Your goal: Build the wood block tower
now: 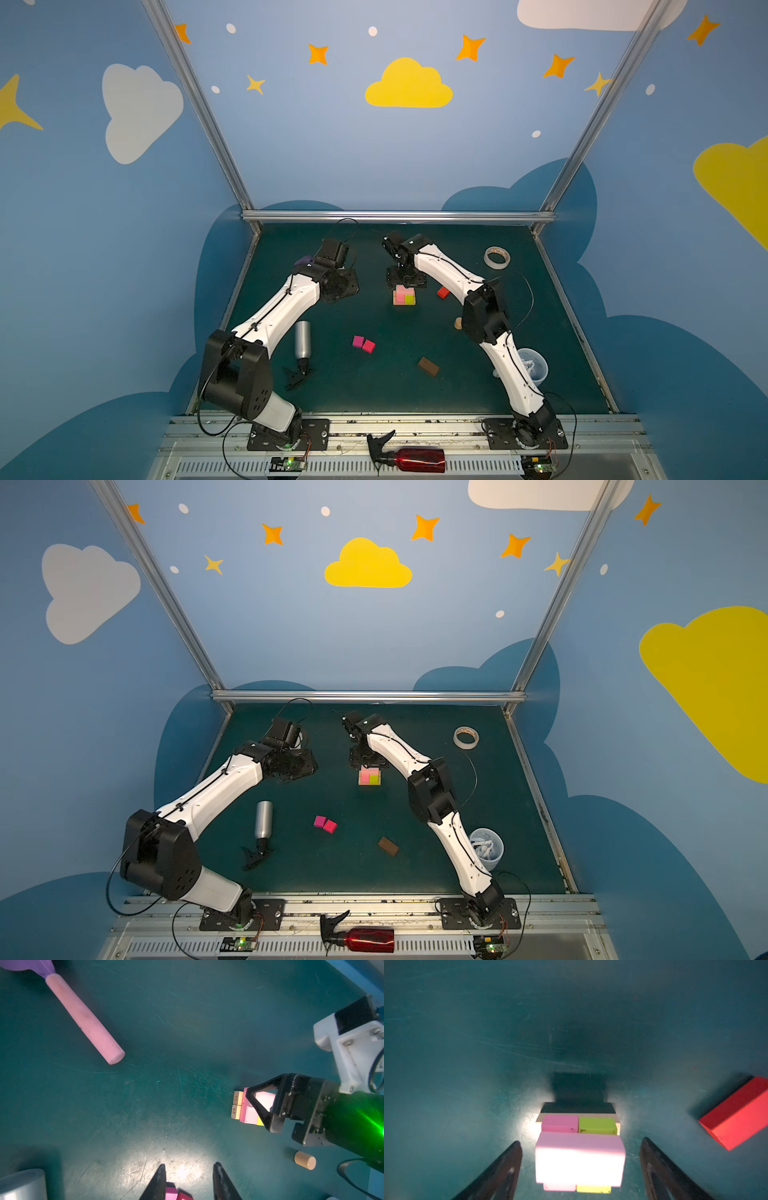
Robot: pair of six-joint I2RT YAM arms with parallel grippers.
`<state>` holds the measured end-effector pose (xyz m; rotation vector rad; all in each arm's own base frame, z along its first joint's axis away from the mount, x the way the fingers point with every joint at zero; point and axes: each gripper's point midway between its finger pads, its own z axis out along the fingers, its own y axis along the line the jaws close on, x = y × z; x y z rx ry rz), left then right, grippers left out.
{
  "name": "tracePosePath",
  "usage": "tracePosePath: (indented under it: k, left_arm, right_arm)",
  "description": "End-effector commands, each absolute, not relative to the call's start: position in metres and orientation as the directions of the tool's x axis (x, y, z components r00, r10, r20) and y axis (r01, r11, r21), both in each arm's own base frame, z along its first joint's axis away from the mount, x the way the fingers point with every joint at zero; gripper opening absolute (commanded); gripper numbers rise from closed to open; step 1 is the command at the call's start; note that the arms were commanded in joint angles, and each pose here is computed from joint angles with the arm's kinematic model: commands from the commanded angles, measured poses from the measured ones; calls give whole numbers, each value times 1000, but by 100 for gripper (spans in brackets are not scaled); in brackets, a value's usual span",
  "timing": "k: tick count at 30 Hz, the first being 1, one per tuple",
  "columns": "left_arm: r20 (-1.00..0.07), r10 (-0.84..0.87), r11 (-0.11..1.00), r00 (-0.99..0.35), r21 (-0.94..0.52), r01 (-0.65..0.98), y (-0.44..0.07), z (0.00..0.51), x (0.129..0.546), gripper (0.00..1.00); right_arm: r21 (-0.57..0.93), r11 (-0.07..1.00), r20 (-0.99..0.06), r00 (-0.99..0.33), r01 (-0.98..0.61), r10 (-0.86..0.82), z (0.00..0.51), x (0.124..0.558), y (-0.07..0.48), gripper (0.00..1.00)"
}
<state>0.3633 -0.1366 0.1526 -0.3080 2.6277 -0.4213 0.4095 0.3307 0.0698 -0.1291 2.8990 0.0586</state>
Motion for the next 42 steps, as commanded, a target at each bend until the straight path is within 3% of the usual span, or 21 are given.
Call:
tracePosePath:
  k: [1,10,18,25,28,32,42]
  left_arm:
    - [-413,-290,928,-863,-343,-148,-132,162,359,39]
    - [-410,-297,910,-862,-396,-126,-144,180,362,42]
    - [-425,-258,906,-868,-418,-65,-186,197,367,49]
    - [-402,-183,934,-897,-357,-31,-234,191,372,58]
    - [-381,-152,938,-912,-345,-12,-259,187,374,66]
    - [-356,-101,952,-929,-306,13,-288,177,380,68]
    - [-310,2,972,-951,-223,75,-348,156,395,80]
  right_arm:
    - [90,987,-364,-927,-131,-90,139,415,335,87]
    - [167,971,-480,-875,-171,-72,206,413,317,87]
    - [218,971,-567,-822,-96,46,232,397,246,88]
    - [238,971,-612,-779,-20,134,236,377,190,88]
    - [247,969,-635,-751,22,179,238,370,166,88]
    - [276,960,-660,-715,56,231,237,360,140,88]
    - [362,920,-625,-694,149,358,204,345,95,88]
